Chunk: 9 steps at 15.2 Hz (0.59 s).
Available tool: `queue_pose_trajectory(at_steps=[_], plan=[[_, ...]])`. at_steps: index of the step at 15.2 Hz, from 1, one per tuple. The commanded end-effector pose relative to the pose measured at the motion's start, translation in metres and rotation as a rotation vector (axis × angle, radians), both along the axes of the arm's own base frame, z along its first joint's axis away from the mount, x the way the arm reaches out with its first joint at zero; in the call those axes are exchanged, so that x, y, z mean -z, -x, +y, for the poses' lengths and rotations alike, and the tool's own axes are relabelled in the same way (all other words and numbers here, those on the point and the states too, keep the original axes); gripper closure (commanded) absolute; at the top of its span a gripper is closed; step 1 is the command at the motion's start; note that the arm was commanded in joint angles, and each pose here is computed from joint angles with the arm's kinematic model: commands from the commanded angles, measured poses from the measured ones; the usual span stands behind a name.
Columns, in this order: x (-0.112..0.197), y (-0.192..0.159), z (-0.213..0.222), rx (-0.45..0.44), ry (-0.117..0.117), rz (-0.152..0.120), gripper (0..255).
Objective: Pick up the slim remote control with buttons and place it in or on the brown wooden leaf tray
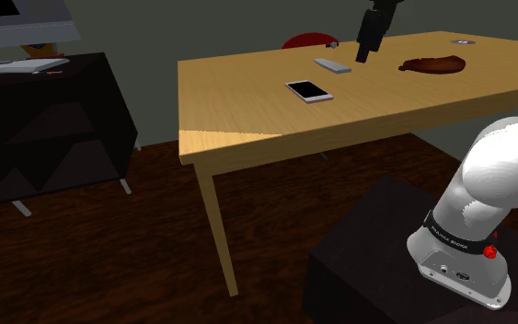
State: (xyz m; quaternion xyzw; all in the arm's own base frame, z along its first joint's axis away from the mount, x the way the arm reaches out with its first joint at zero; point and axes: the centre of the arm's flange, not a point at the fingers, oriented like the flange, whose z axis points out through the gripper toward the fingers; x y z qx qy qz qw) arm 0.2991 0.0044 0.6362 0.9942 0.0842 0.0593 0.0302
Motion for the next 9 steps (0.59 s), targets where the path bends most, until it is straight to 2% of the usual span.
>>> queue_pose_trajectory(at_steps=[1,9], plan=[[0.0,0.0,0.0,0.0,0.0,0.0,0],[0.014,-0.093,-0.058,0.154,-0.02,0.027,0]])
